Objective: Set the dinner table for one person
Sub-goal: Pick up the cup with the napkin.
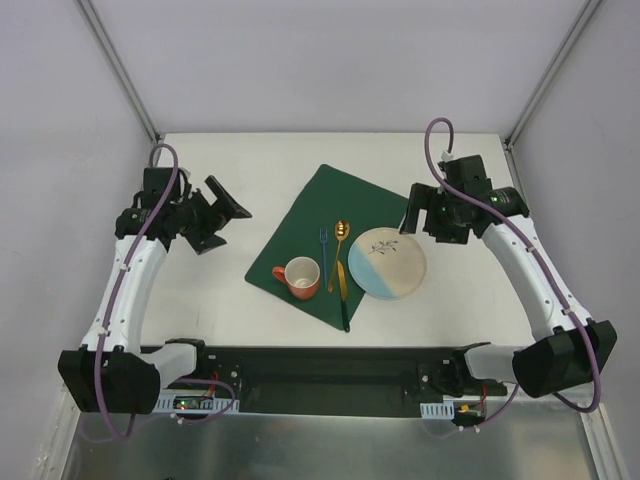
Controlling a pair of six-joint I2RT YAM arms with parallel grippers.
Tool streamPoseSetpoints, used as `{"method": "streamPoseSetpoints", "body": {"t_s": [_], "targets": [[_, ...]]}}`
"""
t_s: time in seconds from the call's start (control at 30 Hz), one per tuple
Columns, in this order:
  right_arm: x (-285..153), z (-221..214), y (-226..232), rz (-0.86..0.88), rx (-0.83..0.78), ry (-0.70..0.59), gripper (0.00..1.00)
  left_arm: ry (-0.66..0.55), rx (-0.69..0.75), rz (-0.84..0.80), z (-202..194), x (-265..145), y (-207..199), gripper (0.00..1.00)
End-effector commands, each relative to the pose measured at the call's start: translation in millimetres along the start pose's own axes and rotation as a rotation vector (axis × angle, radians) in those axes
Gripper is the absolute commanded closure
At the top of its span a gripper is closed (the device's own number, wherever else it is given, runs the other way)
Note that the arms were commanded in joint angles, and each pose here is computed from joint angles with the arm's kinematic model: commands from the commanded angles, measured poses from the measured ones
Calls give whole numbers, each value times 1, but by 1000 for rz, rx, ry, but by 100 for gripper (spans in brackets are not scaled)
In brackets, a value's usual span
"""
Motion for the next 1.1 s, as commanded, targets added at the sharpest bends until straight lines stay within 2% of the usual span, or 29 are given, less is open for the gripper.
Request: {"method": "streamPoseSetpoints", "body": {"t_s": [0.0,0.13,0.27,0.33,0.53,0.63,0.73,0.83,0.93,1.07], "targets": [[4,-14,-14,-70,-44,52,4,129,16,-178,-18,22,-22,1],[17,-18,-27,-237,-152,145,4,181,107,-141,-37,40,-35,1],[20,-13,-28,-340,-269,109,4,212,133,-92,-49,55,-34,1],[25,-11,-28,-352,-261,102,4,222,147,-78,-51,59,-32,1],[40,-15,-21,-382,-238,229,4,217,172,71,-61,67,-14,1],[45,-18,-16,-388,-267,238,4,244,217,200,-70,71,-1,1],[48,-27,-14,-366,-274,313,4,263,267,410,-73,67,13,0],[49,-36,-18,-391,-286,315,4,265,312,590,-67,55,24,1],[51,-43,-20,-381,-292,337,4,225,343,643,-59,45,24,1],[49,-46,-19,-359,-307,342,4,185,350,608,-51,39,14,1]]}}
Point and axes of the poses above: each gripper's point midway between its finger pads, its own x axis out along the fingers, its own y axis along the line the jaws close on, z = x × y, the point moved 6 cm from there along -x, back along the fingers, and after that the axes turned 5 degrees about x, right-handed, at the moved point
